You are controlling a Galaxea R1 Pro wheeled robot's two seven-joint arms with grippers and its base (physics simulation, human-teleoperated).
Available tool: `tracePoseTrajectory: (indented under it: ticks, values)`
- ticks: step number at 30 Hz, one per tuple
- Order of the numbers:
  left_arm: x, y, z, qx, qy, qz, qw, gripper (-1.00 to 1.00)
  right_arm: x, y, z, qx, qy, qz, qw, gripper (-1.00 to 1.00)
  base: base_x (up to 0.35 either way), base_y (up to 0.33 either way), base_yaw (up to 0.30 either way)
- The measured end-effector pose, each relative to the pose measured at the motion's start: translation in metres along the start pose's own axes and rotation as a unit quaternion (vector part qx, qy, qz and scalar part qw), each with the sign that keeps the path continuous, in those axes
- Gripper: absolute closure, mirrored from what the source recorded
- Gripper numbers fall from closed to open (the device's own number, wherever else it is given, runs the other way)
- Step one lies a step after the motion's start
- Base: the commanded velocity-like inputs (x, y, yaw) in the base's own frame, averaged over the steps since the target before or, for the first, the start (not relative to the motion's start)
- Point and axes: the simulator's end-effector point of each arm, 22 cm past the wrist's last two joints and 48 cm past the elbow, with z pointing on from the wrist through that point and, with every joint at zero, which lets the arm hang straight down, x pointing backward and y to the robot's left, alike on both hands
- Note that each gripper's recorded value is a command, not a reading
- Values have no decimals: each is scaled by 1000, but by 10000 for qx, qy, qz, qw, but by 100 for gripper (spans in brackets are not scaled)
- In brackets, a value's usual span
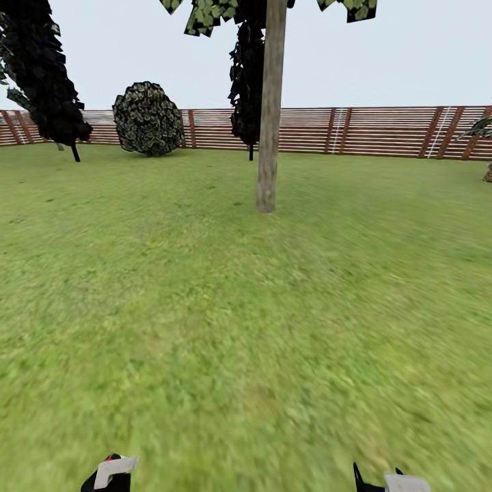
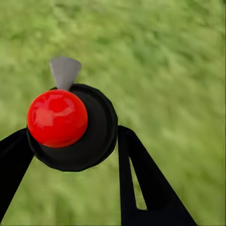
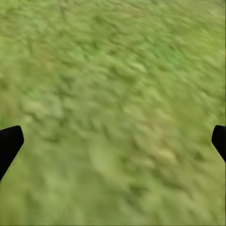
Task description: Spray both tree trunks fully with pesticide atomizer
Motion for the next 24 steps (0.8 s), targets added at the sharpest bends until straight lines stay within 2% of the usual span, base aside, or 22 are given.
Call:
tracePoseTrajectory:
  ticks: [24]
  values:
    - [0,0,0,1,2,0,10000,100,0,0,0,0,1,0,10000,-100,338,0,0]
